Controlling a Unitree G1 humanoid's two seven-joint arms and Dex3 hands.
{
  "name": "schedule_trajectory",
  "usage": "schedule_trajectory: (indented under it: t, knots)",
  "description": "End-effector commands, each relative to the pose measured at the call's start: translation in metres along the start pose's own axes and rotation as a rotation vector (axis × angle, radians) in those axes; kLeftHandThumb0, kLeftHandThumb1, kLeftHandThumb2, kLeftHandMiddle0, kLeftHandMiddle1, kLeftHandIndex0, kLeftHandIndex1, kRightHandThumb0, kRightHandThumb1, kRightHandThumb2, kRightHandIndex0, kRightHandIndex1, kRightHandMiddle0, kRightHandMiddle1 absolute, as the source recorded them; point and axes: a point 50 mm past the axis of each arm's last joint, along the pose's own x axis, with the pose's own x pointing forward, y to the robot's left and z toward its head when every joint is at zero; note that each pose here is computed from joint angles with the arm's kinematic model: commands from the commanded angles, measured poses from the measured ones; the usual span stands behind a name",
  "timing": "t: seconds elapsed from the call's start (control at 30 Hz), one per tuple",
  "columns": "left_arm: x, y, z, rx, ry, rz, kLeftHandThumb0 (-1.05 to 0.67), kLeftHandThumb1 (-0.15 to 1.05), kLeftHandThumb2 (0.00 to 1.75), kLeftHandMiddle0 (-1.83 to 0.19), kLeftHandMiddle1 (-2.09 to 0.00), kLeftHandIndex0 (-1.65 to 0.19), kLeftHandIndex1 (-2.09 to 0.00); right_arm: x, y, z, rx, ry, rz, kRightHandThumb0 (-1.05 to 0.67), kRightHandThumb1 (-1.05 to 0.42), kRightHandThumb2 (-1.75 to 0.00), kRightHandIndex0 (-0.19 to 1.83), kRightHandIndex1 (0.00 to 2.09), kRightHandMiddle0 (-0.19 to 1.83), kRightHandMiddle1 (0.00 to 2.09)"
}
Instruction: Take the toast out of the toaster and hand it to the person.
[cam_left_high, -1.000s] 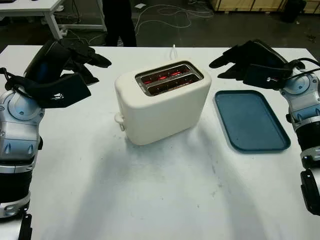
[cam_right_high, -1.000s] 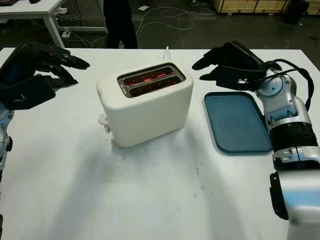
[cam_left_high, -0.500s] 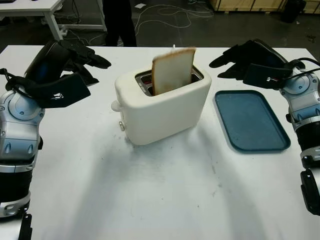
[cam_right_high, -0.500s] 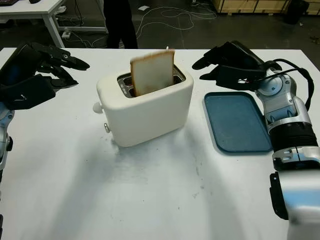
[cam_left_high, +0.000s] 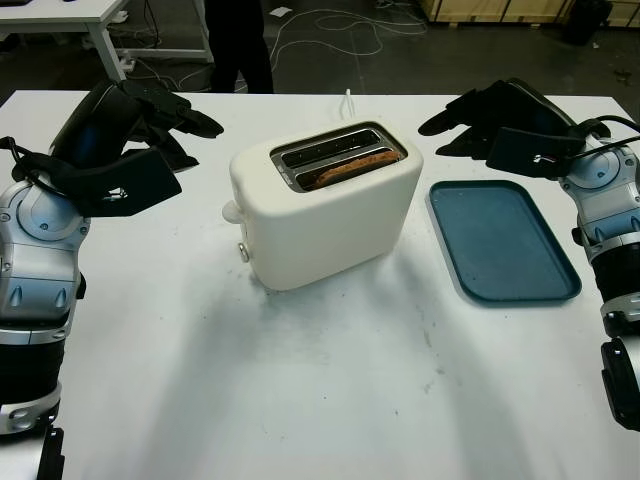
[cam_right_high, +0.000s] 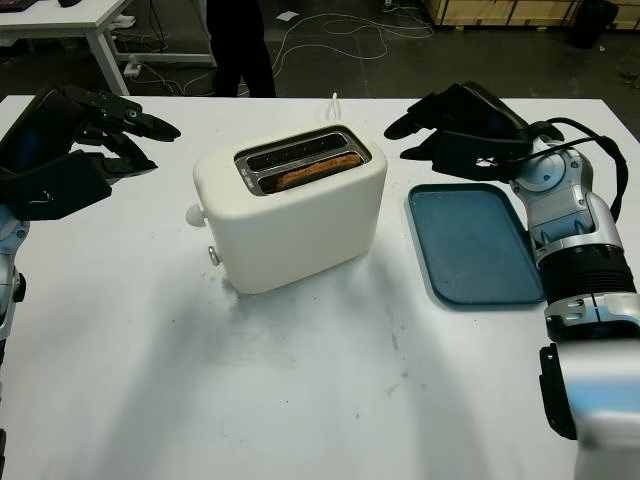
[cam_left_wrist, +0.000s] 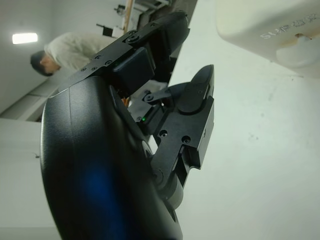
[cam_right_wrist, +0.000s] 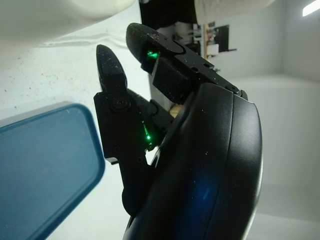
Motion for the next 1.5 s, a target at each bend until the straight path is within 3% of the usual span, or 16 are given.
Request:
schedule_trajectory:
  t: [0.0,0.27,0.47,0.6,0.77,0.97,1.2,1.27,1.37,1.47]
  knots:
    - [0.001,0.002,0.003,0.001,-0.008,0.010,0.00,0.82,0.00,-0.89,-0.85,-1.10,-0.06,0.000,-0.011,0.010,-0.005,-0.048,-0.055,-0.25,-0.84,0.00,0.98,0.15,0.94,0.00]
    - [0.000,0.003,0.003,0.004,0.004,0.013,0.01,0.82,0.00,-0.88,-0.85,-1.09,-0.05,0.007,-0.044,0.051,-0.068,-0.207,-0.142,-0.35,-0.69,0.00,1.01,0.12,0.96,0.01]
    - [-0.001,0.003,0.004,0.006,0.010,0.009,0.02,0.83,0.01,-0.88,-0.84,-1.08,-0.05,0.015,-0.052,0.080,-0.095,-0.271,-0.115,-0.39,-0.64,0.00,1.02,0.10,0.96,0.00]
    - [-0.001,0.003,0.003,0.006,0.010,0.009,0.01,0.83,0.00,-0.88,-0.83,-1.09,-0.05,0.022,-0.045,0.092,-0.134,-0.308,-0.059,-0.40,-0.64,0.00,1.00,0.09,0.95,0.00]
    - [-0.001,0.004,0.003,0.008,0.012,0.015,0.02,0.83,0.00,-0.88,-0.82,-1.09,-0.05,0.029,-0.030,0.101,-0.186,-0.323,0.010,-0.60,-0.67,-0.01,1.01,0.10,0.98,0.01]
    - [-0.001,0.004,0.003,0.012,0.001,0.015,0.00,0.82,0.00,-0.90,-0.81,-1.10,-0.05,0.027,-0.012,0.114,-0.268,-0.396,0.078,-0.58,-0.67,0.00,1.00,0.11,0.97,0.01]
    - [-0.001,0.003,0.002,0.003,0.006,0.019,0.02,0.82,0.00,-0.90,-0.80,-1.09,-0.05,0.022,0.009,0.121,-0.397,-0.455,0.119,-0.70,-0.70,0.00,0.94,0.16,0.99,0.01]
    - [-0.001,0.003,0.002,0.003,0.005,0.020,0.01,0.82,0.00,-0.90,-0.80,-1.10,-0.05,0.021,0.013,0.121,-0.392,-0.472,0.125,-0.67,-0.68,0.00,0.90,0.25,1.01,0.02]
    - [-0.001,0.003,0.002,0.003,0.009,0.017,0.00,0.82,0.00,-0.91,-0.80,-1.09,-0.05,0.020,0.014,0.121,-0.411,-0.467,0.135,-0.64,-0.67,0.00,0.73,0.63,1.02,0.01]
    - [-0.001,0.003,0.002,0.000,-0.002,0.018,0.01,0.82,0.00,-0.92,-0.81,-1.10,-0.05,0.019,0.013,0.121,-0.411,-0.450,0.148,-0.64,-0.68,0.00,0.66,0.71,1.00,0.00]
